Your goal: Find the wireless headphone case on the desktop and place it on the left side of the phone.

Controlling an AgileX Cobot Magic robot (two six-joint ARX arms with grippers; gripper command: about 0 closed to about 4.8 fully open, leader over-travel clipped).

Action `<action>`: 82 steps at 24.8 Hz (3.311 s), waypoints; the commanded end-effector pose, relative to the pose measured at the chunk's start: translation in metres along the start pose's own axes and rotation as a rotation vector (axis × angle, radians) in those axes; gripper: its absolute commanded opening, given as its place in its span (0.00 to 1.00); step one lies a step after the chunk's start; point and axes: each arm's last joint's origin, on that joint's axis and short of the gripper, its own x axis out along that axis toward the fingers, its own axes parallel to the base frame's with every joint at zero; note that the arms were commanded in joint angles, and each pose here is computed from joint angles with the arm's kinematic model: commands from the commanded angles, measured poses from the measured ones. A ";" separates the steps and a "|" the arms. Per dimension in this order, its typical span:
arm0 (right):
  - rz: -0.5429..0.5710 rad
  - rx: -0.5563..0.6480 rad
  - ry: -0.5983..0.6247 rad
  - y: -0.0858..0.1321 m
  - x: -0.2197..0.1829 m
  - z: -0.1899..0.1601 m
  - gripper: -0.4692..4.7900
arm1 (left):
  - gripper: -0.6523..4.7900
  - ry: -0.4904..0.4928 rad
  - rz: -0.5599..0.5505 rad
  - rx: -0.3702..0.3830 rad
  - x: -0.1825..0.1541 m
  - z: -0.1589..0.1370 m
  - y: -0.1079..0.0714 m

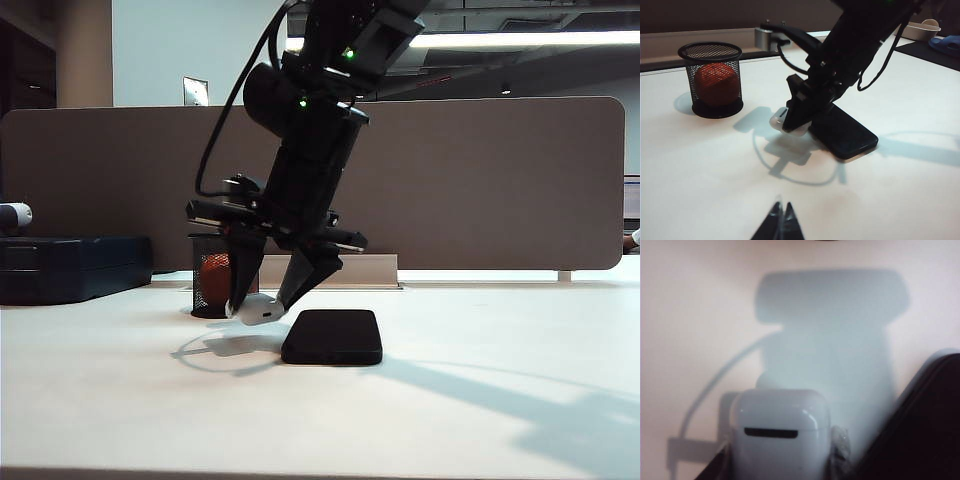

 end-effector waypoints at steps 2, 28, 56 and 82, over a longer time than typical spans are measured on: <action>0.004 -0.005 -0.027 0.002 0.004 0.002 0.40 | 0.11 0.000 -0.008 -0.003 0.000 0.000 0.000; -0.039 0.009 -0.104 -0.008 -0.039 0.015 0.60 | 0.11 0.000 -0.008 -0.004 0.000 0.000 0.000; -0.449 0.161 -0.640 -0.148 -0.333 -0.095 0.07 | 0.11 0.002 0.039 -0.003 0.000 0.000 0.001; -0.467 0.119 -1.089 -0.120 -0.216 -0.303 0.07 | 0.11 -0.092 0.491 -0.025 -0.004 0.009 0.014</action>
